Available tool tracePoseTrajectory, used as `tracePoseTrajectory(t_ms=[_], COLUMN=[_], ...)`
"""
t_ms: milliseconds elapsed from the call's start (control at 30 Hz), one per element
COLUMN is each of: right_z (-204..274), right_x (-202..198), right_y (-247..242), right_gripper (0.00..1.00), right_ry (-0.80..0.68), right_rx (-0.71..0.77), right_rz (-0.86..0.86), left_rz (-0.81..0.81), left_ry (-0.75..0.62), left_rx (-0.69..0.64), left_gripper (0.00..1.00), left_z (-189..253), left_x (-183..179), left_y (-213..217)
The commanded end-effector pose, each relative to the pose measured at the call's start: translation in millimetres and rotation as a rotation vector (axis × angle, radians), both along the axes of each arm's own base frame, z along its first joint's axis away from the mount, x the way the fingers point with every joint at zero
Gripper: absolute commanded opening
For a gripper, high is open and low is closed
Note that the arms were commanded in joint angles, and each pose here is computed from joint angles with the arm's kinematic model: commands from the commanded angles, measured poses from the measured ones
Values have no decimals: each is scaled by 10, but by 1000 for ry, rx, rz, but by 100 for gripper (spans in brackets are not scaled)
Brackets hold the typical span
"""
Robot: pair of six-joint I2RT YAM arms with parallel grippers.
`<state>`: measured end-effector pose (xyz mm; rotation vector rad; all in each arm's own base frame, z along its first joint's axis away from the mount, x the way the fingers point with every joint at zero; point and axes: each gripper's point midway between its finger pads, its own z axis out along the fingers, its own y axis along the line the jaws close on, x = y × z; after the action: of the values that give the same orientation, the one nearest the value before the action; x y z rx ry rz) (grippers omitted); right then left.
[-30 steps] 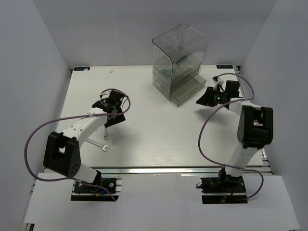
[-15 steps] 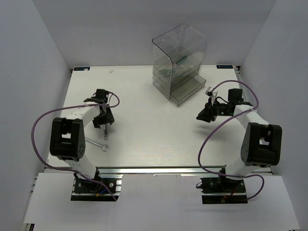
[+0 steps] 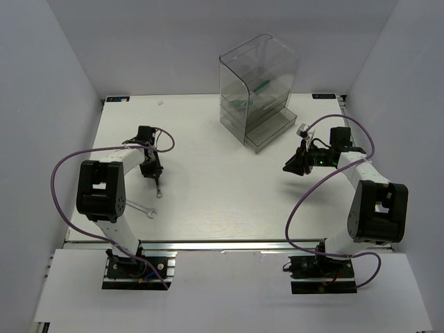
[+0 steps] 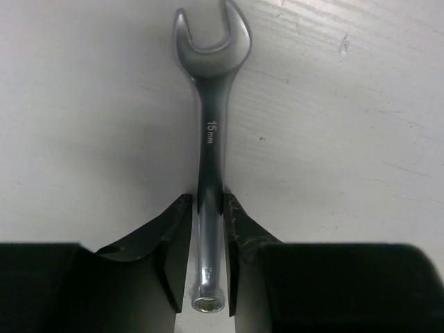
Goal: Sort the tools into containers
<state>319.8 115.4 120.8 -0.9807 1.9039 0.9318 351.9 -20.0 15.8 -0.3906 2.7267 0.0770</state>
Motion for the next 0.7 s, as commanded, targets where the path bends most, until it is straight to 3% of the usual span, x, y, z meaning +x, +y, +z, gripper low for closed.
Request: tracePoseTrajectory(t_ms=[0, 133, 300, 467, 667], right_z=[210, 227, 273, 317, 353], right_x=[35, 50, 91, 112, 128], right_y=[8, 3, -3, -7, -3], right_gripper=[38, 38, 38, 38, 38], right_ry=[-50, -44, -50, -56, -56], right_rx=[22, 22, 20, 18, 28], right_rz=[0, -11, -18, -29, -47], left_rz=[-10, -10, -6, -59, -205], left_ry=[55, 78, 77, -50, -120], left_rx=[-12, -37, -84, -133, -207], left_gripper=[34, 23, 0, 0, 0], left_z=[-193, -308, -343, 20, 397], left_x=[-130, -249, -277, -37, 11], left_y=[18, -11, -87, -269, -772])
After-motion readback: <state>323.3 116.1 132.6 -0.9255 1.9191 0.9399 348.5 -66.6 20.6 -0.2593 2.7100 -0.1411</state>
